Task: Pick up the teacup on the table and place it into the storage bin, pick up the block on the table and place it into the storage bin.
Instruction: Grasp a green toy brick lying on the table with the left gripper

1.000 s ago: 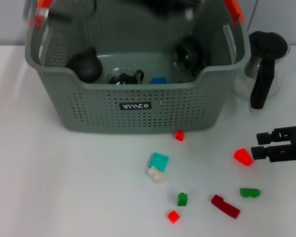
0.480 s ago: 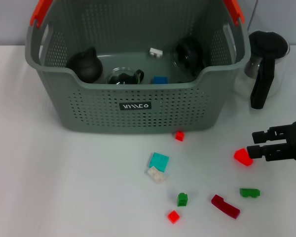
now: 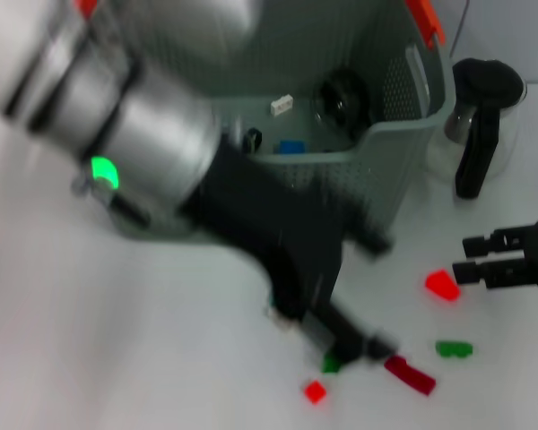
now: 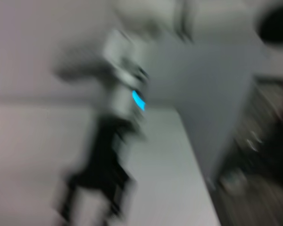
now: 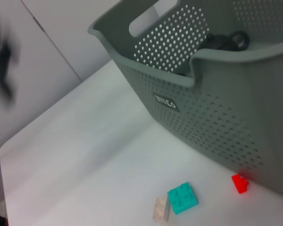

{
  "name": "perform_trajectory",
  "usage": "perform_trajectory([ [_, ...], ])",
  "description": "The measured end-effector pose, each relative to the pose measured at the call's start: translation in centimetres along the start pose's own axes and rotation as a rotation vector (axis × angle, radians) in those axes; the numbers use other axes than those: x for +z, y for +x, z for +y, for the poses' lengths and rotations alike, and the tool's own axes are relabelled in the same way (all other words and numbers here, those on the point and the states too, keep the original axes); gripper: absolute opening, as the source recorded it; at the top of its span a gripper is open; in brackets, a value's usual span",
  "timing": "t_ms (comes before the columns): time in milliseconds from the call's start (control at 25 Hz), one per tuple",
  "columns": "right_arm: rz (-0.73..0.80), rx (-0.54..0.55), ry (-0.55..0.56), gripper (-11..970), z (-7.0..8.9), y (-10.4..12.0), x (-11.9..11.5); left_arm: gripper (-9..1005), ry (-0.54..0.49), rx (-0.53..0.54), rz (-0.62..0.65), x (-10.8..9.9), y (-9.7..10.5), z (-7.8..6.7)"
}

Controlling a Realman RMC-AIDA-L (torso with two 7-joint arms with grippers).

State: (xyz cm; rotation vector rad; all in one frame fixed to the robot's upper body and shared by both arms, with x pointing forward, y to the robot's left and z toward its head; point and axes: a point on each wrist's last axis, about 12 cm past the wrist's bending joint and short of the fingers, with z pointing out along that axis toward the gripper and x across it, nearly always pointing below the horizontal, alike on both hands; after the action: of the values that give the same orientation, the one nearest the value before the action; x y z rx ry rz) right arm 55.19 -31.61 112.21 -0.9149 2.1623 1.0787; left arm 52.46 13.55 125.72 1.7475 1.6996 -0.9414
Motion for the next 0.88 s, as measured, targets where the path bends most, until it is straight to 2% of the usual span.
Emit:
perform_trajectory([
  [120,0.000,-0.001,-0.002,685,0.0,0.0,0.1,877,0.056,-0.027,0.136,3.0,2.1,-1.1],
  [240,0.004,-0.004,-0.008,685,0.1,-0.1,0.3,931,0.071,-0.041,0.254,5.3,3.5,-1.4],
  [440,0.006,-0.002,-0.015,685,0.2,-0.1,0.5,943,-0.029,-0.039,0.389,7.7,5.4,-0.1],
  [560,0.008,-0.001,-0.017,686,0.2,0.0,0.6,938,-0.078,-0.024,0.419,8.3,5.8,0.5],
  [600,0.008,0.000,-0.017,686,0.2,0.0,0.6,936,-0.111,0.013,0.449,9.0,6.2,0.9],
  [760,0.008,0.009,-0.016,686,0.2,0.3,0.6,930,-0.125,0.069,0.470,9.9,6.1,0.9],
  [880,0.006,0.015,-0.016,686,0.2,0.4,0.6,926,-0.161,0.056,0.466,10.9,5.5,0.9],
])
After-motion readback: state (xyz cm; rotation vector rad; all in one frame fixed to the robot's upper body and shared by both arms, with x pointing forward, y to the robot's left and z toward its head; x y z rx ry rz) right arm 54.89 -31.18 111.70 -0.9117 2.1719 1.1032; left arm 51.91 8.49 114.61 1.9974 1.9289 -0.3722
